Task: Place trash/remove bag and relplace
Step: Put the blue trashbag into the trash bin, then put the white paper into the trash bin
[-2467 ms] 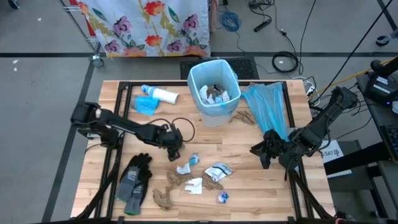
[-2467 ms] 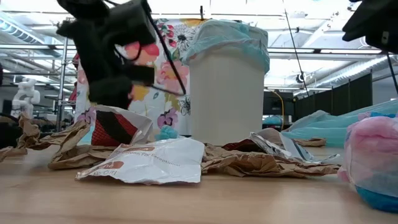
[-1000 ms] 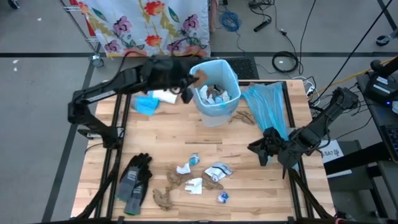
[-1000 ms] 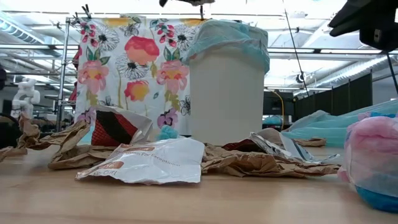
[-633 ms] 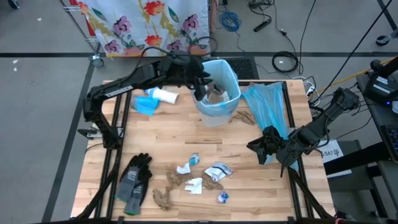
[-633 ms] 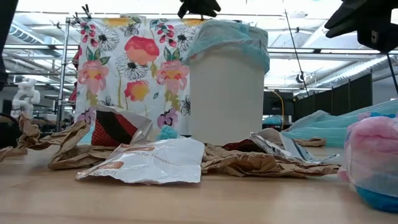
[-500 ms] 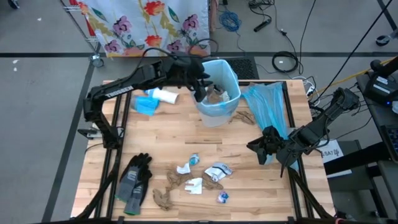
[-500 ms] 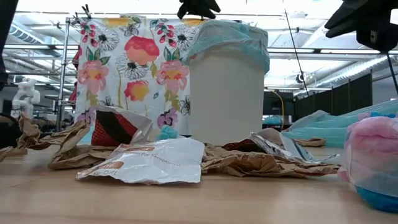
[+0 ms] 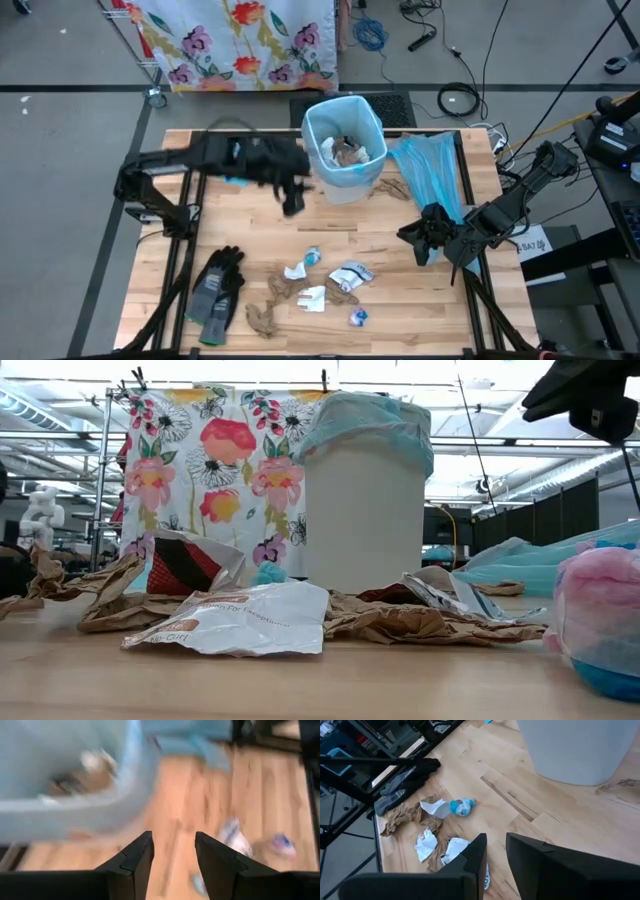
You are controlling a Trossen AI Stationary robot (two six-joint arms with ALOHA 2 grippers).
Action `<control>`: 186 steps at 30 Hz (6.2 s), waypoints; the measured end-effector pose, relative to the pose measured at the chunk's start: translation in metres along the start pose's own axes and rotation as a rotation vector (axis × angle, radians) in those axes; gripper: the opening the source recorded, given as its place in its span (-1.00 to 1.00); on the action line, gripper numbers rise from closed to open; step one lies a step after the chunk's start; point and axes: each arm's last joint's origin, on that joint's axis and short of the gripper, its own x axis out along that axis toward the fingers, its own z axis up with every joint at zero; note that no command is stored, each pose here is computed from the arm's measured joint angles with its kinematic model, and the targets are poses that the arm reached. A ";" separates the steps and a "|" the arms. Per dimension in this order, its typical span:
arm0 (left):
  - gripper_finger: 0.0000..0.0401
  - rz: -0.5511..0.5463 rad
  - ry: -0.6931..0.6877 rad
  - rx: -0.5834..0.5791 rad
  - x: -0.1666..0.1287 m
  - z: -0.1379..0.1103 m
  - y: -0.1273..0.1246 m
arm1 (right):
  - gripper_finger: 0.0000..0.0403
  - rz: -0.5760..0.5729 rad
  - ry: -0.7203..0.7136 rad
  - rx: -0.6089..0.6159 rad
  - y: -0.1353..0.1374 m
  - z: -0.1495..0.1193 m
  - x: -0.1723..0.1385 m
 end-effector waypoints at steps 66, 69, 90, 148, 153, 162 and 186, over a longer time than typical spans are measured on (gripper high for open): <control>-1.00 0.009 -0.336 -0.283 0.004 0.024 0.031 | -0.68 0.040 0.155 0.001 0.016 -0.017 0.019; -0.99 0.047 -0.353 -0.277 0.005 0.031 0.059 | -0.68 0.041 0.154 0.006 0.016 -0.017 0.019; -0.21 0.064 -0.313 -0.436 0.007 0.028 0.098 | -0.68 0.040 0.152 -0.017 0.015 -0.016 0.019; -0.20 -0.190 0.003 -0.275 0.002 -0.184 -0.029 | 0.36 0.255 0.401 -0.913 0.067 -0.049 0.164; -0.20 -0.165 -0.013 -0.300 0.002 -0.183 -0.028 | 0.36 0.247 0.465 -1.029 0.062 -0.058 0.172; -0.20 -0.232 -0.126 -0.335 0.004 -0.170 -0.035 | 0.26 0.180 0.536 -1.008 0.047 -0.072 0.198; -0.20 -0.243 -0.116 -0.332 0.045 -0.163 -0.053 | -0.99 0.054 0.420 -0.616 0.073 0.010 0.113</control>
